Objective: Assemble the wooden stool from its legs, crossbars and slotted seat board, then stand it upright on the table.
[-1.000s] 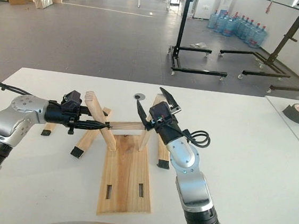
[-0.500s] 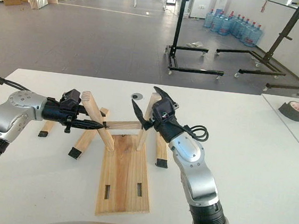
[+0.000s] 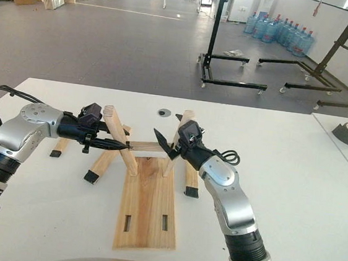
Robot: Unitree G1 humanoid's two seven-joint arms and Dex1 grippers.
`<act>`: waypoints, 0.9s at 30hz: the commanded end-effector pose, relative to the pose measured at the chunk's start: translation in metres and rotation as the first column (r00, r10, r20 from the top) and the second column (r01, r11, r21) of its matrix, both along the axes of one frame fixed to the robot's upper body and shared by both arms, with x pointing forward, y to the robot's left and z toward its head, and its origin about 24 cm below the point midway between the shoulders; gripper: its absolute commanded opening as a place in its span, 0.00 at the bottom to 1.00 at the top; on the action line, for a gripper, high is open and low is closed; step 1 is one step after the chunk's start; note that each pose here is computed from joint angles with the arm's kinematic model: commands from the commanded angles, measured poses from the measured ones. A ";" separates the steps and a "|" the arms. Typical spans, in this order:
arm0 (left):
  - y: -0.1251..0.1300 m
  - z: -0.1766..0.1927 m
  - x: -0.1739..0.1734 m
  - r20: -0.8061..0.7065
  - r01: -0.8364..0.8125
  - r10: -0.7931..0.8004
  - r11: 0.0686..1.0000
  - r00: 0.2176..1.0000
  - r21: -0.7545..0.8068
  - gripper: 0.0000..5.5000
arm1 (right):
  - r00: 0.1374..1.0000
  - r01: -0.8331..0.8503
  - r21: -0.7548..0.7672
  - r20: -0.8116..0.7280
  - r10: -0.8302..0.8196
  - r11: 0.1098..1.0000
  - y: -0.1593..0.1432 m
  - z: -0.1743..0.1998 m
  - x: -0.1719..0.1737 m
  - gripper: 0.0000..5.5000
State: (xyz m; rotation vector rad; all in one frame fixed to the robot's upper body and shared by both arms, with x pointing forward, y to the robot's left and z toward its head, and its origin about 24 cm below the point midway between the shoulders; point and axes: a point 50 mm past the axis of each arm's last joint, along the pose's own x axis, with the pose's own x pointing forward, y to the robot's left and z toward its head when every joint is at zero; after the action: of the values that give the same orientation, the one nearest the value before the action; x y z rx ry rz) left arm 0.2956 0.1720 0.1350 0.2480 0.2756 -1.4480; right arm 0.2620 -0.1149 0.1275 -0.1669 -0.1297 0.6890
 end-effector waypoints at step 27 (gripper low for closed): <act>0.034 0.011 -0.018 -0.020 -0.144 0.144 0.988 0.989 -0.049 0.55 | 0.969 0.111 0.090 0.212 -0.128 0.990 -0.026 0.066 0.006 0.73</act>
State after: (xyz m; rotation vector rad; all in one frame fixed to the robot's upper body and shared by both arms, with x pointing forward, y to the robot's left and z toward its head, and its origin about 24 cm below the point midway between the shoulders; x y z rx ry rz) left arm 0.2811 0.1973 0.1395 0.1644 0.2796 -1.3318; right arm 0.2682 -0.1398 0.1819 -0.1747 -0.3219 0.5475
